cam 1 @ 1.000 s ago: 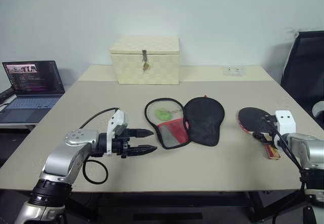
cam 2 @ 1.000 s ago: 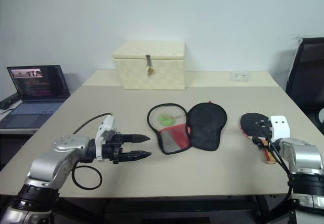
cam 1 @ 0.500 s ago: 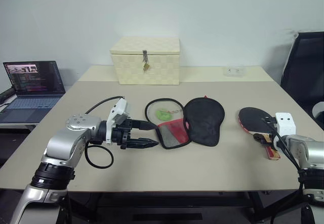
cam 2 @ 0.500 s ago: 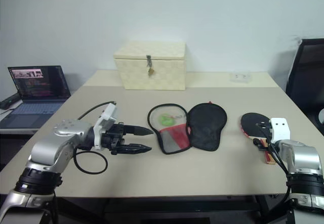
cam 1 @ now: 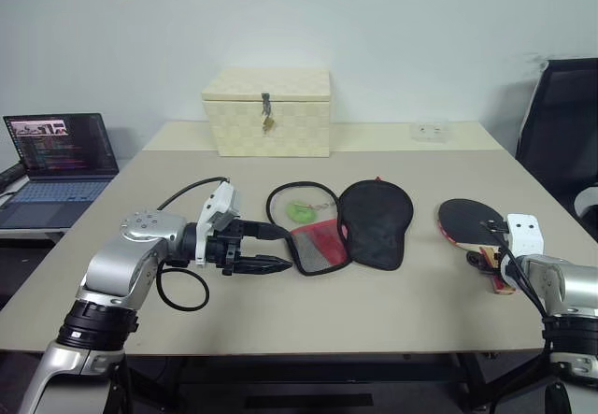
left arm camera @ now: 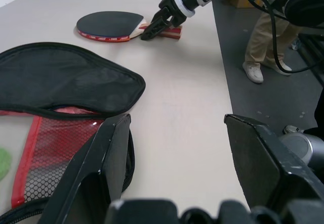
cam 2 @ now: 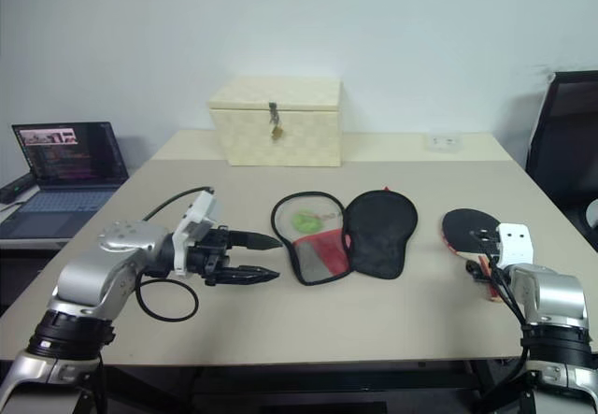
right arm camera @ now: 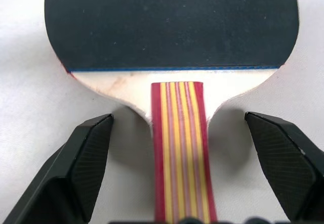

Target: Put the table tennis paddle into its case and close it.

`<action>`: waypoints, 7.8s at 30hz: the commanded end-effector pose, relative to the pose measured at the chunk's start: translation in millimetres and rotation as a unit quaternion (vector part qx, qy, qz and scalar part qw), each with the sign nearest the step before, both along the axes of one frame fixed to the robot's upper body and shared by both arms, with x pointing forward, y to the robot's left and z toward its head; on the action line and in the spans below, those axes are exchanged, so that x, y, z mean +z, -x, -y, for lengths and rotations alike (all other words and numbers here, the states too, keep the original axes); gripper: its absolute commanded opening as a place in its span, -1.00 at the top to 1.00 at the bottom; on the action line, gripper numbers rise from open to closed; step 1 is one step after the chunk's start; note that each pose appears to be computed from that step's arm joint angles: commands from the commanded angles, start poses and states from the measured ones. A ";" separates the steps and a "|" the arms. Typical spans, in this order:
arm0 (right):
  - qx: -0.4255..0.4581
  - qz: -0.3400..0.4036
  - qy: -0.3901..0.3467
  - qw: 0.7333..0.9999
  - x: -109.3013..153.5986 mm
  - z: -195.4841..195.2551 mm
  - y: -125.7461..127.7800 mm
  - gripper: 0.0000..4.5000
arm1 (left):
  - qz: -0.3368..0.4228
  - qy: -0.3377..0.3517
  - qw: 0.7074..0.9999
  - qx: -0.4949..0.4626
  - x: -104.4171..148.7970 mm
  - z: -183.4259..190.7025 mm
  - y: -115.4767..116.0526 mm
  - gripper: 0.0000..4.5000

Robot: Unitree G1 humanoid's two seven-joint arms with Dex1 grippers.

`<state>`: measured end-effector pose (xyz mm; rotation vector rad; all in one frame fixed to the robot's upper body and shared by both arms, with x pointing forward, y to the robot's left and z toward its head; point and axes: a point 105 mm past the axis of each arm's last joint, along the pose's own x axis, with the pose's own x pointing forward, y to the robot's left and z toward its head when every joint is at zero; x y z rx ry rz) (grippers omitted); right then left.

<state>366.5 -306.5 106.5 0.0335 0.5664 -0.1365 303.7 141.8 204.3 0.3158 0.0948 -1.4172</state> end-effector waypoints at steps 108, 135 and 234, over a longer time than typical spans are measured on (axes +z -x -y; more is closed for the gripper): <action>0.379 0.191 -0.039 0.905 138.9 -164.3 38.1 -0.96 | 0.061 -0.009 0.972 0.227 -19.9 62.0 -142.9 0.98; 0.247 0.116 -0.055 0.961 67.5 -130.7 -31.2 -0.98 | 0.053 0.111 0.973 0.197 -9.0 24.8 -121.0 0.99; 0.388 -0.024 -0.171 0.905 17.7 -236.6 82.5 -0.18 | -0.096 0.054 0.990 0.092 -36.6 -3.7 8.1 1.00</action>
